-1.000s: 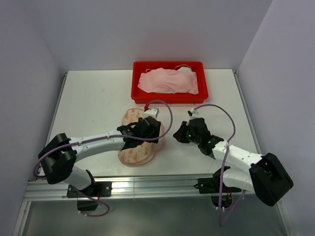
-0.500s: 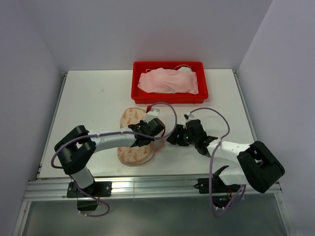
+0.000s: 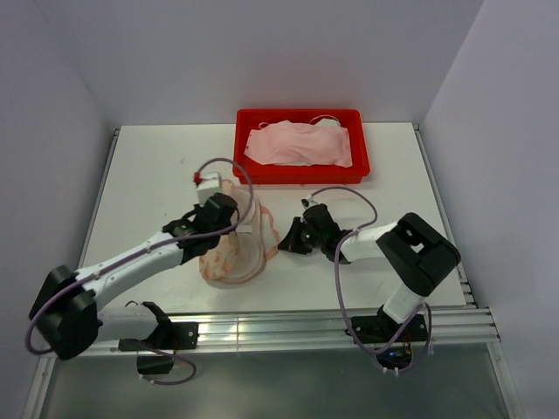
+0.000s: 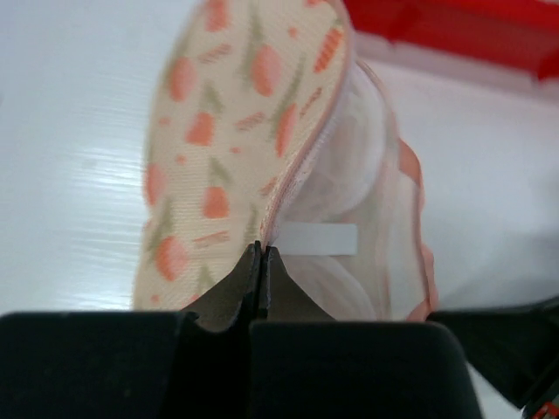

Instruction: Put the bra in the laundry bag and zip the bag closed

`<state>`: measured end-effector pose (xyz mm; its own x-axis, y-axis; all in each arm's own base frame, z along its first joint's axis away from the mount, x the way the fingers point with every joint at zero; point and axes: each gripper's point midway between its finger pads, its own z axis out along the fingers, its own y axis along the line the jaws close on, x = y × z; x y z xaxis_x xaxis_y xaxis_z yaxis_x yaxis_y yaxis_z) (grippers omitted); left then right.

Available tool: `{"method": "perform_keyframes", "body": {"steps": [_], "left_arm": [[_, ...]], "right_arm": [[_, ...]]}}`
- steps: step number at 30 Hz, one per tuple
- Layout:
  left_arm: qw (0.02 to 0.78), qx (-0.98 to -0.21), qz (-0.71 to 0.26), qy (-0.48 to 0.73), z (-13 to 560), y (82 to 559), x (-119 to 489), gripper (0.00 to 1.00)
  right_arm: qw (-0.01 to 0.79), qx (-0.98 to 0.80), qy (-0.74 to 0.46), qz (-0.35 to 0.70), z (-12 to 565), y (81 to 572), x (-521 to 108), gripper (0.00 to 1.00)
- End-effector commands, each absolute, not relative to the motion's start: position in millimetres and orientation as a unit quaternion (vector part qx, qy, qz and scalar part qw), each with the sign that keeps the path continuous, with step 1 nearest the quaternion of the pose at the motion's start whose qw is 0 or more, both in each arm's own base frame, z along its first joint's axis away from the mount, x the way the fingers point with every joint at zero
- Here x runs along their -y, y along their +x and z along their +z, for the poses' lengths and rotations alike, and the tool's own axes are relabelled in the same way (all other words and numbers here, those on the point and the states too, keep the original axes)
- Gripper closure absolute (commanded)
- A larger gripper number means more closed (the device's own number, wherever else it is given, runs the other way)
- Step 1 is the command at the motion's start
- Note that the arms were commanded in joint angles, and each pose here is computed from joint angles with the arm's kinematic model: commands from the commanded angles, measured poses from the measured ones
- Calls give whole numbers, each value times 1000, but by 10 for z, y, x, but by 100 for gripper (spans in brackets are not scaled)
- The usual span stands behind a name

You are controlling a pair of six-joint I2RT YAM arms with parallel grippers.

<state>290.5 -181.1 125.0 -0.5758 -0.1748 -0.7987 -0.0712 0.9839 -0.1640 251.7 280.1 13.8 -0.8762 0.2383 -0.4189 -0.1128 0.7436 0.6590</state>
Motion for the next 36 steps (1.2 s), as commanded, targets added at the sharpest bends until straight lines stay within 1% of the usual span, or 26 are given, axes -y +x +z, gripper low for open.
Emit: {"method": "perform_keyframes", "body": {"steps": [1,2,3,4,5,6,7,8,9,10,11,14,17,19,21,24,25,26,27,28,29,30,32,34,35,36], "left_arm": [[473,-861,-34,-187,1435,2838,1190,100],[479,-853,-23,-205,1422,2774,1022,100],[502,-832,-35,-233,1606,2694,859,100],[520,-811,-20,-269,1683,2682,631,100],[527,-798,-22,-291,1686,2629,509,100],[549,-773,-43,-315,1849,2568,397,100],[556,-754,-32,-349,1869,2514,227,100],[561,-742,-28,-367,1886,2458,136,93],[574,-720,-39,-387,1996,2390,52,83],[580,-706,-24,-405,2015,2320,-60,68],[588,-693,-25,-416,2107,2277,-119,40],[625,-662,-39,-411,2518,2189,-227,1],[649,-644,-40,-404,2885,2075,-332,1],[659,-642,-41,-390,3016,2041,-350,1],[662,-647,-75,-372,3144,2036,-253,1],[647,-682,-119,-320,3057,2156,48,4],[638,-698,-122,-301,2945,2205,141,5],[631,-710,-132,-284,2893,2249,240,8],[620,-724,-164,-253,2859,2333,454,9],[611,-738,-171,-228,2789,2371,563,10],[605,-746,-184,-208,2780,2400,667,10],[599,-755,-193,-185,2756,2451,779,10],[601,-755,-227,-132,2908,2468,988,11],[608,-749,-251,-80,3066,2458,1146,9],[612,-745,-256,-66,3117,2445,1176,8],[614,-743,-261,-51,3160,2422,1205,7]], "right_arm": [[254,-884,28,391,343,2616,-3185,100],[254,-883,26,394,358,2610,-3253,100],[250,-883,21,396,368,2571,-3341,100],[251,-882,21,398,390,2609,-3416,100],[252,-882,23,398,398,2621,-3444,100],[252,-879,29,403,429,2632,-3481,100],[254,-877,30,407,459,2638,-3500,100],[260,-876,34,406,478,2655,-3495,100],[261,-876,30,404,486,2641,-3496,100],[264,-875,25,405,526,2615,-3507,100],[266,-876,20,401,530,2599,-3501,100],[277,-882,-4,382,553,2532,-3483,100],[280,-885,-23,370,554,2517,-3488,100],[281,-884,-32,372,588,2523,-3524,100],[282,-884,-39,372,618,2522,-3564,100],[286,-884,-48,367,678,2537,-3595,100],[291,-883,-49,364,708,2554,-3581,99],[303,-884,-48,353,736,2599,-3546,96],[314,-883,-61,344,835,2628,-3523,92],[322,-881,-74,339,909,2652,-3517,84],[325,-881,-89,332,960,2667,-3508,64],[328,-883,-126,311,1076,2715,-3494,58],[335,-887,-145,283,1189,2797,-3419,50],[366,-880,-144,266,1418,3018,-3292,45],[377,-878,-141,258,1487,3125,-3226,41],[390,-877,-130,248,1598,3269,-3169,40]]}}
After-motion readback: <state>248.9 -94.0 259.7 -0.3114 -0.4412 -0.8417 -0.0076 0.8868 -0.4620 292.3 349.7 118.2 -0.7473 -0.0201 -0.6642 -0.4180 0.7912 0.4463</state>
